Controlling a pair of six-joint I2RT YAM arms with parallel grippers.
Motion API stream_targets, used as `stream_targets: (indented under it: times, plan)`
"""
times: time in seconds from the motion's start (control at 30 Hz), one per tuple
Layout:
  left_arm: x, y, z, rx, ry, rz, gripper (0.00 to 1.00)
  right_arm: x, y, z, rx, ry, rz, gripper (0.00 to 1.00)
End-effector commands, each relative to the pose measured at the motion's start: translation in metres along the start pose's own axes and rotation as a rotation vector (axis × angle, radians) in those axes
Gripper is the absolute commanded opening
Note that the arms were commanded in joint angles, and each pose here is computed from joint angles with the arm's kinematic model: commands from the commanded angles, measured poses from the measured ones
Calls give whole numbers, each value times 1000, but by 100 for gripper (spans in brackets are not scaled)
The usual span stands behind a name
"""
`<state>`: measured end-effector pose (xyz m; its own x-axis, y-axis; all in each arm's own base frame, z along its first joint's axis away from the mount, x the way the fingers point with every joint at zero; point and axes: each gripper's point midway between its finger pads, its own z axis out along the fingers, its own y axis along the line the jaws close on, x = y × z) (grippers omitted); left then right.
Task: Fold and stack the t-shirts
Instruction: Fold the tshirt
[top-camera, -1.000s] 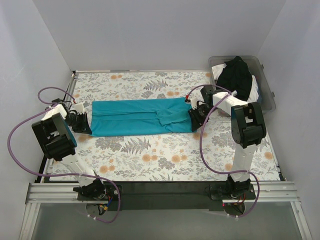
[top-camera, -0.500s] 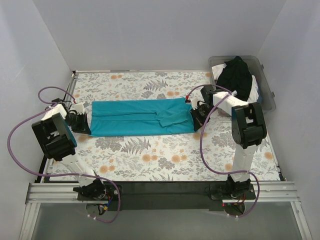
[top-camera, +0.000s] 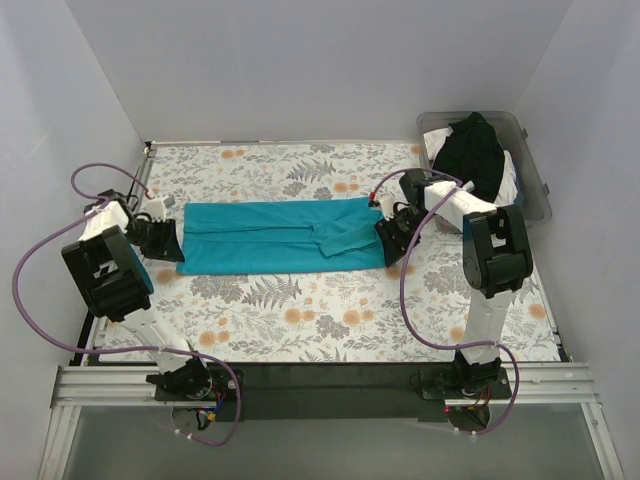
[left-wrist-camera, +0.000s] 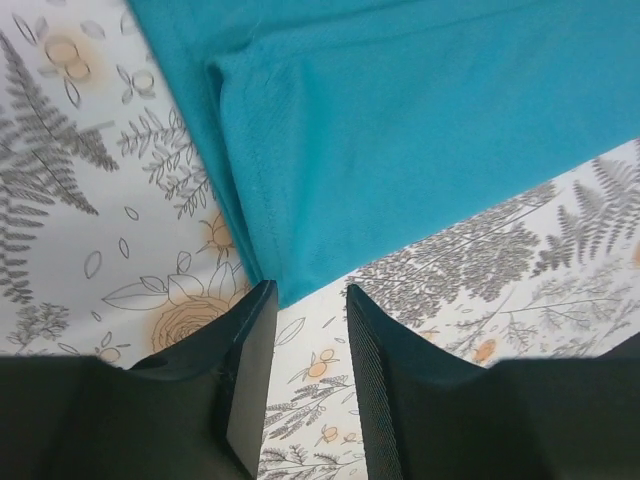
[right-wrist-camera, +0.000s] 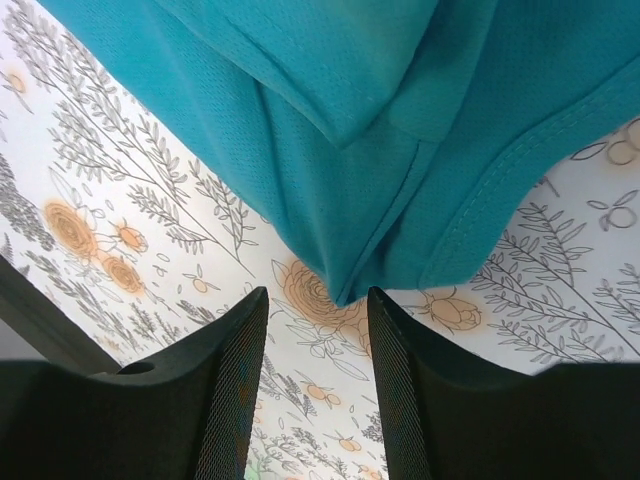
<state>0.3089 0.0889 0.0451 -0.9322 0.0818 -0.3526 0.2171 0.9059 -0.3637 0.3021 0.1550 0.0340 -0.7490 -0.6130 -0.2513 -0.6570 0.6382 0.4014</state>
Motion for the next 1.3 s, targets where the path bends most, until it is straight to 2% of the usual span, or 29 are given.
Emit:
stream_targets:
  times: [0.0,0.13,0.17,0.2,0.27,0.3,0.37,0.4,0.43,0.6,0.8,0.9,1.27]
  plan:
    - [-51,-31,-52,50,-191,115,34,-37,16,-46,24,-137,-56,52]
    - [-96,-95,-89,241,-371,201,40,-67,31,-69,-10,-240,-36,48]
    - [-96,-110,-86,278,-376,219,41,-72,36,-71,-43,-257,-26,47]
    - [-106,-143,-82,305,-394,307,41,-77,37,-70,-57,-264,-17,46]
    - [-93,-178,-56,344,-348,345,40,-81,37,-63,-90,-261,30,42]
    - [-104,-214,-48,350,-403,489,38,-82,37,-61,-102,-259,47,40]
    - [-102,-249,-31,367,-413,562,38,-82,33,-51,-111,-240,79,37]
    - [-100,-281,-15,400,-428,656,34,-82,31,-49,-110,-237,85,37]
    - [-100,-294,-8,411,-428,681,32,-82,28,-47,-105,-234,95,37]
    - [-74,-365,60,500,-264,770,31,-79,14,-31,-74,-199,146,43]
    - [-64,-385,119,437,-201,841,32,-79,9,-19,-90,-178,175,43]
    - [-65,-386,136,423,-176,849,33,-78,6,-13,-96,-166,189,43]
    - [-66,-377,156,355,-159,868,33,-82,-2,0,-113,-156,198,43]
